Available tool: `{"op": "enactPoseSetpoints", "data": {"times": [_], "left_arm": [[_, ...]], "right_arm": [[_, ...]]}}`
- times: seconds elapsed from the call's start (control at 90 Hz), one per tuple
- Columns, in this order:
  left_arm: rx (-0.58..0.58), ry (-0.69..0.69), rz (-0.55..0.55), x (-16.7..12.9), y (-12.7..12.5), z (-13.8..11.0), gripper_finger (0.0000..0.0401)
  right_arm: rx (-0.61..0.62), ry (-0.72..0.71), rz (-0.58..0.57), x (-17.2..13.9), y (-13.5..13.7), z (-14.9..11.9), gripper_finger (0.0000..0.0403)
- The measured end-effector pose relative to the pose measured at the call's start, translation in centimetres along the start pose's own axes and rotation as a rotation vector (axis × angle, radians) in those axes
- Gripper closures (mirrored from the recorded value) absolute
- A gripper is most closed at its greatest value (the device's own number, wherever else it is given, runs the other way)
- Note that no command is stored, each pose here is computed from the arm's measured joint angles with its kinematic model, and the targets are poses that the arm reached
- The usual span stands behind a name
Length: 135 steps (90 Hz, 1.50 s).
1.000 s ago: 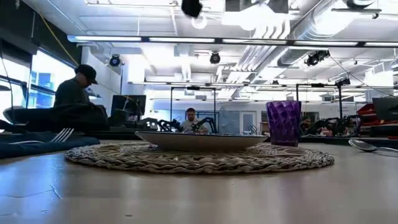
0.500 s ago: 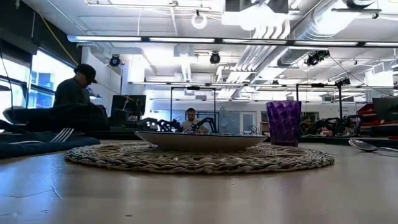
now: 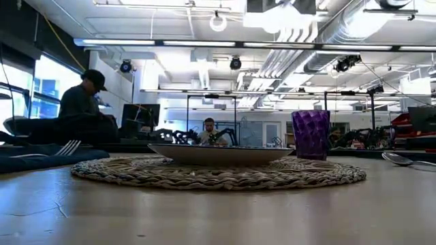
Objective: Set table place
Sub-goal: Move the silver knife to the left of the silver spoon on the table
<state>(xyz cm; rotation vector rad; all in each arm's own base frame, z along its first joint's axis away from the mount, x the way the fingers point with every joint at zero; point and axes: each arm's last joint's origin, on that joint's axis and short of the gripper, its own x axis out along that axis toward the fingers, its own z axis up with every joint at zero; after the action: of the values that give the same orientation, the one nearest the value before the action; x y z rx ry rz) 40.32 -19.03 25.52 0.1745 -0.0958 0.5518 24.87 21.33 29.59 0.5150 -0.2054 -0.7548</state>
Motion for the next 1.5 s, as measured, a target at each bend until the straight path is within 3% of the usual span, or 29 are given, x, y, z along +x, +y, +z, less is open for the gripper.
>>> {"op": "enactPoseSetpoints", "data": {"times": [0.2, 0.578, 0.8, 0.922, 1.5], "left_arm": [[0.030, 0.004, 0.010, -0.3, -0.1, 0.1, 0.0401], [0.045, -0.008, 0.009, -0.5, -0.2, 0.3, 0.0401], [0.061, -0.003, 0.013, -0.4, -0.2, 0.2, 0.0401], [0.077, -0.001, 0.013, -0.4, -0.2, 0.2, 0.0399], [0.077, -0.009, -0.004, -1.9, -0.9, 0.8, 0.0293]], "right_arm": [[0.020, 0.009, -0.034, 0.8, -0.1, 0.3, 0.0332], [0.049, 0.002, -0.044, 1.3, 0.0, 0.2, 0.0343], [0.074, -0.005, -0.047, 1.5, 0.1, 0.2, 0.0390], [0.075, -0.005, -0.047, 1.5, 0.1, 0.2, 0.0395], [0.019, 0.038, -0.069, 1.5, -0.1, 0.1, 0.0402]]}}
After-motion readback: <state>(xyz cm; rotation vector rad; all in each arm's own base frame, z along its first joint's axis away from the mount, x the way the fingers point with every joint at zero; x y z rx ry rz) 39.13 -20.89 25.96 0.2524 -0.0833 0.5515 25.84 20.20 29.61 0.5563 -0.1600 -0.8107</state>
